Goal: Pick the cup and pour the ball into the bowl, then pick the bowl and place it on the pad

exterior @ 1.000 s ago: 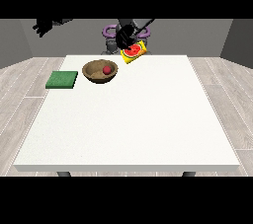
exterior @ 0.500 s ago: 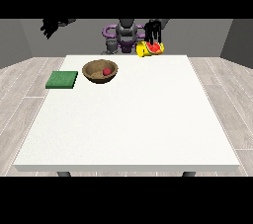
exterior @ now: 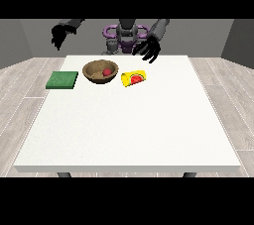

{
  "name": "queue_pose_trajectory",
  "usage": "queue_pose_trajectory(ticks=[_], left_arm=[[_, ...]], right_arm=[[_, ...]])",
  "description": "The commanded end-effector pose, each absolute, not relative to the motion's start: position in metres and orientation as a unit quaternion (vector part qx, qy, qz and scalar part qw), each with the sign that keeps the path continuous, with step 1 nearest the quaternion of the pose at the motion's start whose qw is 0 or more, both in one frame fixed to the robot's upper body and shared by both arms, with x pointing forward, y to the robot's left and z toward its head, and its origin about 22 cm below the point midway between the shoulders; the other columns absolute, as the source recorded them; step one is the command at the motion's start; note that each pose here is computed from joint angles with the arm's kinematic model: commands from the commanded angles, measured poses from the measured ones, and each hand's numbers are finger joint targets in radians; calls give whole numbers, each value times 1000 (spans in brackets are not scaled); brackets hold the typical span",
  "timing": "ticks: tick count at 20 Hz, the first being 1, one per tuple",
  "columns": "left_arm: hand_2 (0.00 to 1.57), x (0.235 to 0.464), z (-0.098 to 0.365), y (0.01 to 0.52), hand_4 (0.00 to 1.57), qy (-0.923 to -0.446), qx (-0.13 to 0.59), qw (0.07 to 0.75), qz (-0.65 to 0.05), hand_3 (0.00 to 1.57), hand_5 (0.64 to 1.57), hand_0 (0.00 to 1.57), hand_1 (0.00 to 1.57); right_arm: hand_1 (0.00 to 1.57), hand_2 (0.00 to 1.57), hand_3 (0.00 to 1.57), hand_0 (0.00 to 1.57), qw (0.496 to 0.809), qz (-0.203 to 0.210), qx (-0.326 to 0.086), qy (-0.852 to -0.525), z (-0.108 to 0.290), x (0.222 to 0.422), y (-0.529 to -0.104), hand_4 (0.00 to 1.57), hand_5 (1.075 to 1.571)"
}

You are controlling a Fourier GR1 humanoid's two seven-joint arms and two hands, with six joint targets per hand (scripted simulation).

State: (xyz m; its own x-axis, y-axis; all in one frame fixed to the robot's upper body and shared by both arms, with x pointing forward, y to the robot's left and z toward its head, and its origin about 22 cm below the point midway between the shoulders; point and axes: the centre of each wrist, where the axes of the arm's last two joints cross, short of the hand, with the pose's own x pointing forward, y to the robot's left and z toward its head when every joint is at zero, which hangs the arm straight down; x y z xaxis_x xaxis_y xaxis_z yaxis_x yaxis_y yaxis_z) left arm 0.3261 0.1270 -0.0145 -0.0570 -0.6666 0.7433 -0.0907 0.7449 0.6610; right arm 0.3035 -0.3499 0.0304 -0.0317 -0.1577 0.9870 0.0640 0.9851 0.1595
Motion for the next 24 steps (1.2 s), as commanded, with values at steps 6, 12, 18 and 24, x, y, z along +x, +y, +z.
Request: queue_pose_trajectory(ticks=[6, 12, 18, 24], left_arm=[[0, 278, -37, 146, 901, -783, 41, 614, -94, 0, 1449, 0, 0], [0, 282, -48, 172, 914, -780, 30, 618, -89, 0, 1445, 0, 0], [0, 287, -11, 175, 936, -791, 18, 599, -120, 0, 1434, 0, 0], [0, 283, 1, 156, 952, -781, 22, 613, -119, 0, 1434, 0, 0]], right_arm=[[0, 0, 0, 0, 673, -92, 2, -734, 30, 315, -321, 500, 1565], [0, 0, 0, 0, 697, -92, 3, -712, -24, 302, -275, 516, 1570], [0, 0, 0, 0, 687, -120, -19, -716, -66, 301, -302, 425, 1570], [0, 0, 0, 0, 716, -101, -11, -690, -92, 293, -307, 338, 1571]])
